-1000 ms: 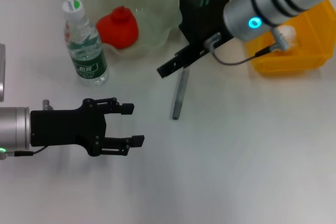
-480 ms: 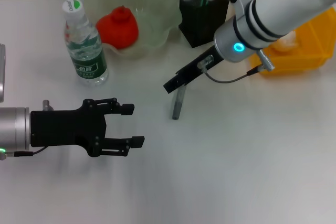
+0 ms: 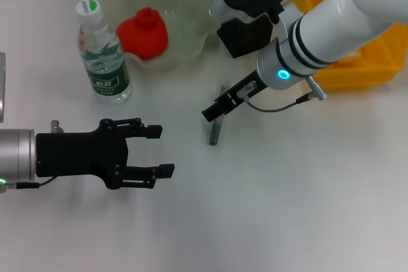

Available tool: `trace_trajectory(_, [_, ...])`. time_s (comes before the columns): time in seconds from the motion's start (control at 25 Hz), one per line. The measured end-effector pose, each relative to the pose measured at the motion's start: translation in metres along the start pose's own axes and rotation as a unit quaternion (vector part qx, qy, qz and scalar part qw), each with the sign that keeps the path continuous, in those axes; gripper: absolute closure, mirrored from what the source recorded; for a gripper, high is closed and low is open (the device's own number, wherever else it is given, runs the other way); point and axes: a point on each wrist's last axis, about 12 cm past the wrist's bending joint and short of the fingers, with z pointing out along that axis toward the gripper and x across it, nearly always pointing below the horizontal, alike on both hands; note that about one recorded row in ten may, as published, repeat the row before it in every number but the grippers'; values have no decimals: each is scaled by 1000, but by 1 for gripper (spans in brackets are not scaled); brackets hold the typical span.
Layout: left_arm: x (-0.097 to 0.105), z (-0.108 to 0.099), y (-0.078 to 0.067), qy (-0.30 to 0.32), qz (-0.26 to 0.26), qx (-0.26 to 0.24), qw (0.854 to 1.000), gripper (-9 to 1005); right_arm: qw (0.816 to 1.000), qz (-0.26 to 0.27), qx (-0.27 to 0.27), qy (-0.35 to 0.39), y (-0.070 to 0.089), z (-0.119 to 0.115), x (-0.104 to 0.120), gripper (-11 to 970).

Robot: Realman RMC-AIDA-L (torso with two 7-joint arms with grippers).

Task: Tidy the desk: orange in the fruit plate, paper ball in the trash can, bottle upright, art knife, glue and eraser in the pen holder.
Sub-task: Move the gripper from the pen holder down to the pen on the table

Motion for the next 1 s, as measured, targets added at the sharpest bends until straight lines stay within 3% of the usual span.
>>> trace_trajectory(1.0, [0, 0, 1, 2, 1, -3, 1000, 183, 1000, -4, 9, 2, -1, 6, 4, 220])
